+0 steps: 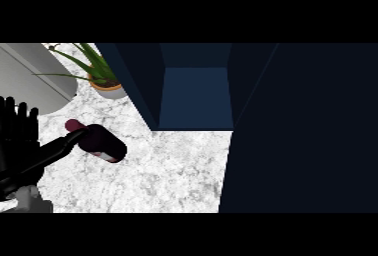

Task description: Pick up the wine, place it into the cabinet and close the cabinet

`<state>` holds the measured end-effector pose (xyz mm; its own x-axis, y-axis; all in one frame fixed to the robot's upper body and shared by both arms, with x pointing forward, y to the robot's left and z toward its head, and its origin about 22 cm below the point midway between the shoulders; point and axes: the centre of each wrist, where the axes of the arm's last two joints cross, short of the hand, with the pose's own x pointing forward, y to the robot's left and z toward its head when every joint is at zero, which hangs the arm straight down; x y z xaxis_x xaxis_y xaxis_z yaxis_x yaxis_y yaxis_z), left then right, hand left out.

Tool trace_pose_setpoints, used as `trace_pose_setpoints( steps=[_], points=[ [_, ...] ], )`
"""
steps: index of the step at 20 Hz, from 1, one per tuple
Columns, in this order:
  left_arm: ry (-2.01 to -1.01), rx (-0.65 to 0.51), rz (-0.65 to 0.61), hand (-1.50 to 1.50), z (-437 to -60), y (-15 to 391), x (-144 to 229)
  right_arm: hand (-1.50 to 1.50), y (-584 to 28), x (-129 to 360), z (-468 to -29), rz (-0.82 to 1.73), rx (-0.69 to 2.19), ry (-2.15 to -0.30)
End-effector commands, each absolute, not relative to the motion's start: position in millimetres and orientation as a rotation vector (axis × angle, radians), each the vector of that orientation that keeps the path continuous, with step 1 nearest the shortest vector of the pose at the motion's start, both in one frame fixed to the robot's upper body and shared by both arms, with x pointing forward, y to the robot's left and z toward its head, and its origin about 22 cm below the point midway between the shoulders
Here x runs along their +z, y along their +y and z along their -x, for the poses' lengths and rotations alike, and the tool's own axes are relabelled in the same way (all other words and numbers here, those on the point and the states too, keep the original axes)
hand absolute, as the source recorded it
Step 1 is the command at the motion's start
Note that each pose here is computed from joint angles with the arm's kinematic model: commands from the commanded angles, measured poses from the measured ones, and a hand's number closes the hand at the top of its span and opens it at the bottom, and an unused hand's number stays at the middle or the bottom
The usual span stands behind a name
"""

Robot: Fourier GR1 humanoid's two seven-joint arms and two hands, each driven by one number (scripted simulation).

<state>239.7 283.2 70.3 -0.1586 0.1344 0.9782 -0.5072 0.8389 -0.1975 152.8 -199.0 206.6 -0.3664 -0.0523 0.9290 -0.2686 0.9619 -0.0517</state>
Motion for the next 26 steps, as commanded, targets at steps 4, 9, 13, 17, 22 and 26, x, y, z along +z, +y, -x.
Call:
trace_pose_setpoints(
  steps=[4,9,13,17,22,26],
  points=[
    [-1.589,0.589,-0.283,-1.5,-251,302,21,-1.5,-206,213,-153,-0.246,0.222,-1.983],
    [-1.551,0.577,-0.257,-1.5,-225,314,-24,-1.5,-209,218,-145,-0.266,0.217,-1.968],
    [-1.533,0.581,-0.263,-1.5,-237,297,-48,-1.5,-196,222,-139,-0.276,0.228,-1.969],
    [-1.535,0.566,-0.229,-1.5,-223,299,-73,-1.5,-203,213,-137,-0.254,0.232,-1.975],
    [-1.506,0.582,-0.198,-1.5,-231,295,-99,-1.5,-207,214,-135,-0.27,0.227,-1.979],
    [-1.503,0.595,-0.189,-1.5,-226,302,-118,-1.5,-198,204,-144,-0.258,0.241,-1.971]
  ],
)
